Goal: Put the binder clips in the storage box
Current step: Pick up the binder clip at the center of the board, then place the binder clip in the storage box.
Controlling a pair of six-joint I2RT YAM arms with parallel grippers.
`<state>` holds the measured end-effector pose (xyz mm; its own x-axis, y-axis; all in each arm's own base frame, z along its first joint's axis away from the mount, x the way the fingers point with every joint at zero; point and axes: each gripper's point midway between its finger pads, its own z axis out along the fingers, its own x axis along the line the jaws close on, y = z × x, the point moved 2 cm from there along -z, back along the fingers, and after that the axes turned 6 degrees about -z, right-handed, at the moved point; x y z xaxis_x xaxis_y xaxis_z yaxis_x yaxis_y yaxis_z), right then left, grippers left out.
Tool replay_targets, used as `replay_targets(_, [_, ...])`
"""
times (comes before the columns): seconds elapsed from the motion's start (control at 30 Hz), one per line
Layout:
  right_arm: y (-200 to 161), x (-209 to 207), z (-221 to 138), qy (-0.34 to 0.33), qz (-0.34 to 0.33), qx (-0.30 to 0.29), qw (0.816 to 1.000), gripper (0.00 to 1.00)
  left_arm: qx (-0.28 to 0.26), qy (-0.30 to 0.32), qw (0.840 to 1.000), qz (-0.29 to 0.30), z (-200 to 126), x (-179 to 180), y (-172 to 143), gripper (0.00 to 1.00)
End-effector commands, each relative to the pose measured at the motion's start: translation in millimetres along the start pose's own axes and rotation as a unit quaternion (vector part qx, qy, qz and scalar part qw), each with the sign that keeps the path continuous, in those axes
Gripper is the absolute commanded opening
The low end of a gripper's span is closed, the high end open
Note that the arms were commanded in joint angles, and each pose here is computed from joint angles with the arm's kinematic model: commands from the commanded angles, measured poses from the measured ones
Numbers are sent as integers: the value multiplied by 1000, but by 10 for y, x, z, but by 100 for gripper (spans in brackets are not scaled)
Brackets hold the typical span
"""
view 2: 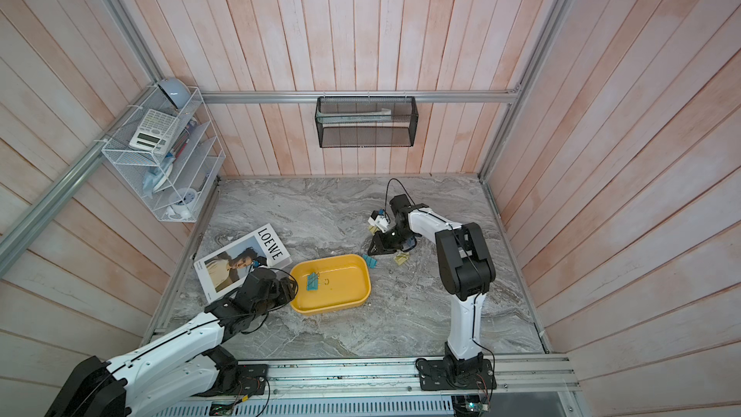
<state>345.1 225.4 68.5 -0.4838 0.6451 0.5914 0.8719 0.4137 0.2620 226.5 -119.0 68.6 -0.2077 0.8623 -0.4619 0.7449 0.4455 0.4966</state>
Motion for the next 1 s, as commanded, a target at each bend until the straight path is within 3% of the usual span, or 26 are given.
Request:
replay_targets(0.0, [30,-15,89,16,4,8,1000,17,2,7,1000,5,11,43,-17,65])
replay_targets(0.13, [83,47,27,23,1,1,1000,0,2,7,1000,9,3,35,-9,65])
replay_targets(0.33, [201,67,-549,-41,17,-60,997,0,2,5,1000,9,1,41,-19,65])
replay_targets(0.57, [243,365,-1149,-148,19,-140,979,0,4,3,1000,12,15,26,-21,66])
replay_targets(0.63, [219,594,-1159,-175,13,-167,970,0,4,2,1000,11,18,27,-20,65])
replay_targets(0.8, [140,1219,-740,-179,-10,-240,954,0,5,0,1000,12,41,22,-28,65])
replay_targets(0.97, [43,1309,-301,-175,22,-241,954,0,7,-6,1000,11,50,7,-39,65])
